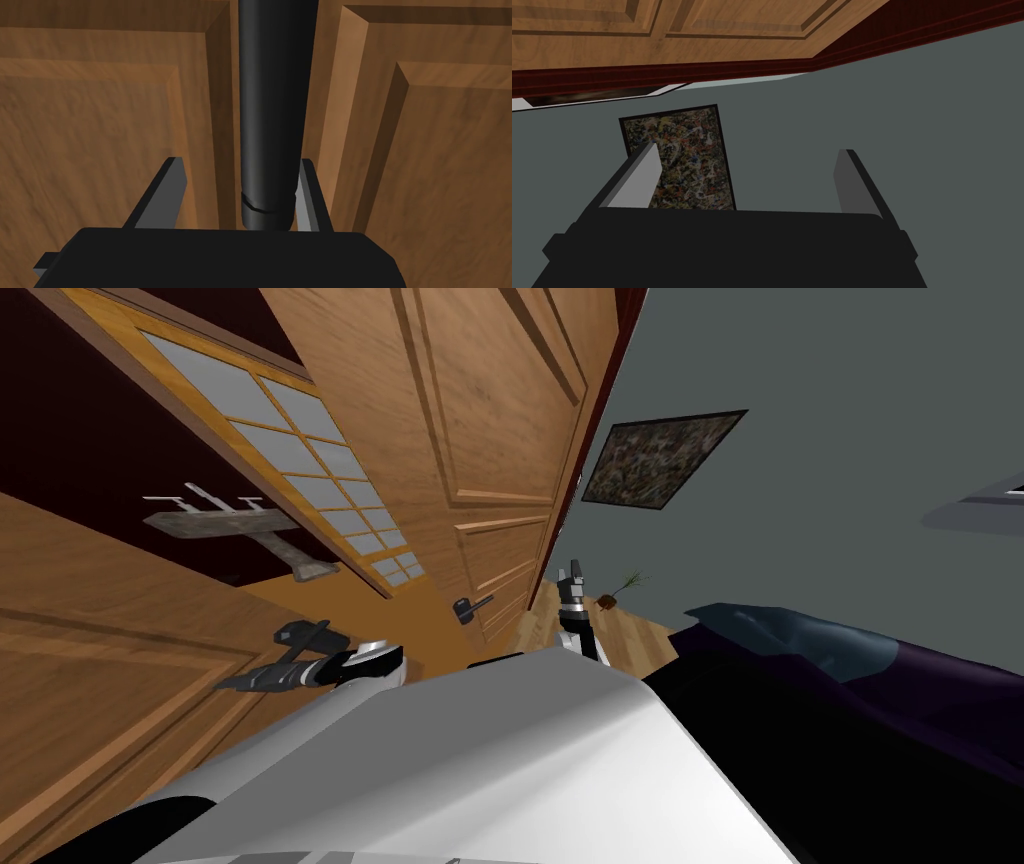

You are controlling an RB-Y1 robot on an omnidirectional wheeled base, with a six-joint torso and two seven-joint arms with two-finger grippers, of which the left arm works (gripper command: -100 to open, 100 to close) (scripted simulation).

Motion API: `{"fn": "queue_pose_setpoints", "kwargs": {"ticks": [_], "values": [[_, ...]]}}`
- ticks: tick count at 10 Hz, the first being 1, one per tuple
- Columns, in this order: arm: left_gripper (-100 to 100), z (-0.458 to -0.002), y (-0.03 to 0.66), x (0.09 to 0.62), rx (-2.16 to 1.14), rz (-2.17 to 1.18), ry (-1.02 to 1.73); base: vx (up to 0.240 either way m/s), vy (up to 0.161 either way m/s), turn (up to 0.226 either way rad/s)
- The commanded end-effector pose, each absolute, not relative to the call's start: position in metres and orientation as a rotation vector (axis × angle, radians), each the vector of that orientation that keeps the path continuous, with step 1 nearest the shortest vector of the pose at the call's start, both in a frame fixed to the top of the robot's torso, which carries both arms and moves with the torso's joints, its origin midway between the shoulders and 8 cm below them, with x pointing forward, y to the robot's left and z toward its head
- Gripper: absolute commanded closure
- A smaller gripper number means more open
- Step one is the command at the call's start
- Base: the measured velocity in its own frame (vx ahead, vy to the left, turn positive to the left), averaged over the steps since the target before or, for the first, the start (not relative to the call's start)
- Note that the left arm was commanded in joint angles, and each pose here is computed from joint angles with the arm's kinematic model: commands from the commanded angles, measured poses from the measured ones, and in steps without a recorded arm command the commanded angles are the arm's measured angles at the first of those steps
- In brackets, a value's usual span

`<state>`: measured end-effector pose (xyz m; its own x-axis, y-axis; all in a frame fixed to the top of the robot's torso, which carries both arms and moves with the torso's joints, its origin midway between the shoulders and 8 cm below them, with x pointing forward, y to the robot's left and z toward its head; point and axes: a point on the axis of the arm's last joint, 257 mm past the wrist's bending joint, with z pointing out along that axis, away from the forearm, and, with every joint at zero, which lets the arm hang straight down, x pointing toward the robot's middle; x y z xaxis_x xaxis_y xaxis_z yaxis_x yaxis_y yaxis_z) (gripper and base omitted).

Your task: Push the door open

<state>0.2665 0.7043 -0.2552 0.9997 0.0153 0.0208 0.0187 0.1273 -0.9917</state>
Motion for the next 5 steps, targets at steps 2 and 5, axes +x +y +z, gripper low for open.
{"fn": "queue_pose_setpoints", "kwargs": {"ticks": [2,5], "values": [[100,-0.249,0.710,0.250,-1.440,0.051,-0.085,0.019,0.092,-0.126],[100,-0.266,0.705,0.226,-1.485,0.129,-0.148,0.033,0.114,-0.174]]}}
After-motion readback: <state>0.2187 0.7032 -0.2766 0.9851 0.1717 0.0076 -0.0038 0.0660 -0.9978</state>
